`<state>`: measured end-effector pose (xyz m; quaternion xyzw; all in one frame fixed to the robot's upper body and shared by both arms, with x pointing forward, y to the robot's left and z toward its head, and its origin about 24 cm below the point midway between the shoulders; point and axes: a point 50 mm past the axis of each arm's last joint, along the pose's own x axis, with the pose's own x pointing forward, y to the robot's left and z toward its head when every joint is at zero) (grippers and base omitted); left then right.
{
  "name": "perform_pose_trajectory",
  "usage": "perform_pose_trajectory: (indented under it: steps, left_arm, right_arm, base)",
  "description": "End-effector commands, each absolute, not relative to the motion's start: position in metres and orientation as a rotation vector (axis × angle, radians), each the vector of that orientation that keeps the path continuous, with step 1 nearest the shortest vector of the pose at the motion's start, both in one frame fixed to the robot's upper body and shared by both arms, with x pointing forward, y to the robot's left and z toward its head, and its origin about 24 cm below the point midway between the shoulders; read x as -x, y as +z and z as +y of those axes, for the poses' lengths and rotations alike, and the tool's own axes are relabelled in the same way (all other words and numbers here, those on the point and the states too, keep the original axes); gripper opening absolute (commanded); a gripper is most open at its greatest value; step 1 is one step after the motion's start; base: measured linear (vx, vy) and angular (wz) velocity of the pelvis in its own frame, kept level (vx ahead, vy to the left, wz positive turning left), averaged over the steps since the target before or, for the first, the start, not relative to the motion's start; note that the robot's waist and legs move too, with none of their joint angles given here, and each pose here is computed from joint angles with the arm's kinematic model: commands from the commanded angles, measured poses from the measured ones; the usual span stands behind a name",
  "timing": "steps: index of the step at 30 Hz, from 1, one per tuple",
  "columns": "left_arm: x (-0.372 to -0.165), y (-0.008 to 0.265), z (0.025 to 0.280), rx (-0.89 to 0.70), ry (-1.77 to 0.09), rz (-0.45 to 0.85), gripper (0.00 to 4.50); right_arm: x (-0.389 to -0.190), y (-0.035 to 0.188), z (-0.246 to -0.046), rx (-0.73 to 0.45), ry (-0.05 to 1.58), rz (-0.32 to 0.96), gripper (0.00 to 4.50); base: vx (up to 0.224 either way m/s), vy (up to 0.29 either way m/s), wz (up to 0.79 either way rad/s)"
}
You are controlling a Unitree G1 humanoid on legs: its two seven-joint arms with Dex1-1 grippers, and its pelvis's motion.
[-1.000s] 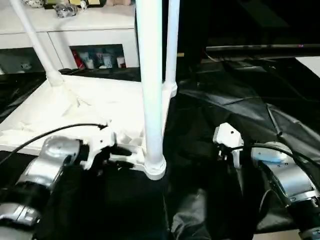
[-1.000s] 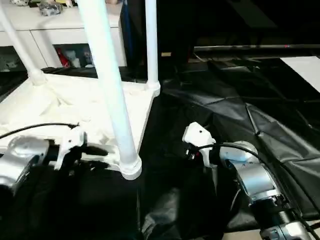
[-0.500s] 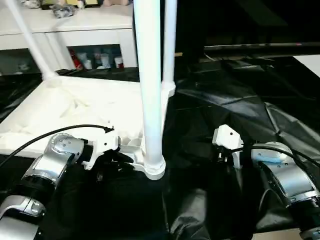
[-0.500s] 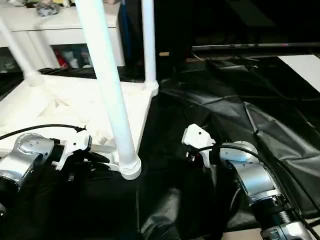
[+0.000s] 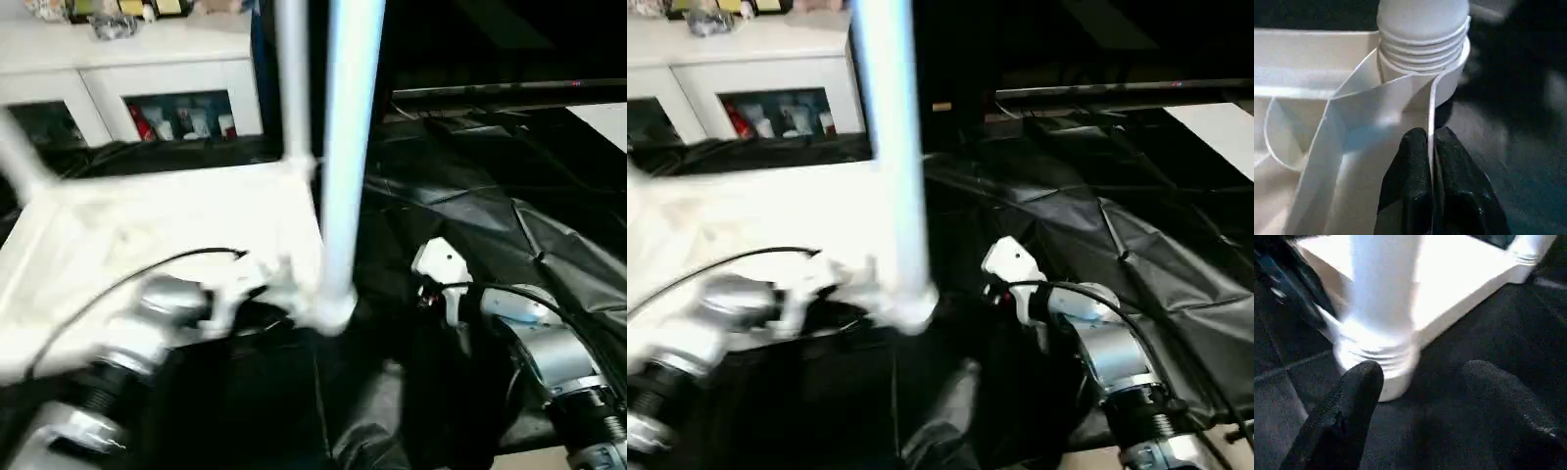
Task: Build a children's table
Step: Rotate leg to tighten
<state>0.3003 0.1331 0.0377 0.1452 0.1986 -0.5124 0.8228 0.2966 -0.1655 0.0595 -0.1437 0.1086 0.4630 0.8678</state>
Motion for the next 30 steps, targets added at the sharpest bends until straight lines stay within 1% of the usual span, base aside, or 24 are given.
perform_pose_trajectory:
  steps: [1, 2, 3, 5, 6, 9, 12, 13, 16, 19, 21, 24, 26, 28, 30]
  left_arm:
    - [-0.292, 0.023, 0.134, -0.273, -1.053, 0.457, 0.0]
    - [-0.291, 0.023, 0.133, -0.279, -1.051, 0.461, 0.0]
    - [-0.291, 0.023, 0.132, -0.284, -1.055, 0.458, 0.0]
    - [-0.288, 0.023, 0.131, -0.293, -1.067, 0.466, 0.0]
    - [-0.287, 0.023, 0.13, -0.296, -1.066, 0.469, 0.0]
    - [-0.281, 0.024, 0.127, -0.309, -1.157, 0.447, 0.0]
    - [-0.28, 0.024, 0.127, -0.319, -1.162, 0.453, 0.0]
    - [-0.28, 0.023, 0.127, -0.325, -1.175, 0.471, 0.0]
    - [-0.279, 0.023, 0.127, -0.323, -1.185, 0.481, 0.0]
    - [-0.279, 0.024, 0.127, -0.318, -1.188, 0.486, 0.0]
    - [-0.282, 0.024, 0.127, -0.325, -1.181, 0.484, 0.0]
    - [-0.284, 0.025, 0.128, -0.327, -1.173, 0.481, 0.0]
    - [-0.285, 0.026, 0.128, -0.325, -1.175, 0.481, 0.0]
    - [-0.285, 0.027, 0.128, -0.323, -1.177, 0.481, 0.0]
    - [-0.286, 0.027, 0.128, -0.321, -1.178, 0.482, 0.0]
  right_arm:
    - [-0.299, 0.065, -0.17, 0.261, 0.959, 0.211, 3.51]
    - [-0.299, 0.066, -0.17, 0.238, 0.974, 0.21, 3.63]
    - [-0.298, 0.069, -0.17, 0.216, 1.001, 0.205, 3.63]
    - [-0.298, 0.074, -0.168, 0.198, 1.043, 0.192, 3.94]
    - [-0.298, 0.074, -0.167, 0.198, 1.044, 0.191, 3.98]
    - [-0.309, 0.074, -0.16, 0.241, 1.002, 0.175, 4.31]
    - [-0.311, 0.071, -0.153, 0.262, 1.026, 0.184, 4.47]
    - [-0.313, 0.068, -0.147, 0.284, 1.039, 0.197, 4.47]
    - [-0.315, 0.067, -0.142, 0.302, 1.044, 0.198, 4.47]
    - [-0.317, 0.067, -0.138, 0.282, 1.058, 0.204, 4.47]
    - [-0.316, 0.067, -0.133, 0.252, 1.117, 0.209, 4.47]
    - [-0.317, 0.065, -0.132, 0.259, 1.125, 0.213, 4.47]
    - [-0.319, 0.063, -0.131, 0.262, 1.122, 0.217, 4.21]
    - [-0.32, 0.062, -0.13, 0.257, 1.123, 0.218, 4.1]
    - [-0.321, 0.062, -0.128, 0.249, 1.128, 0.219, 3.87]
  base:
    - [0.0, 0.0, 0.0]
    - [0.0, 0.0, 0.0]
    - [0.0, 0.0, 0.0]
    - [0.0, 0.0, 0.0]
    - [0.0, 0.0, 0.0]
    - [0.0, 0.0, 0.0]
    - [0.0, 0.0, 0.0]
    - [0.0, 0.0, 0.0]
    - [0.0, 0.0, 0.0]
    - [0.0, 0.0, 0.0]
    - [0.0, 0.0, 0.0]
    - [0.0, 0.0, 0.0]
    - [0.0, 0.0, 0.0]
    - [0.0, 0.0, 0.0]
    - [0.0, 0.0, 0.0]
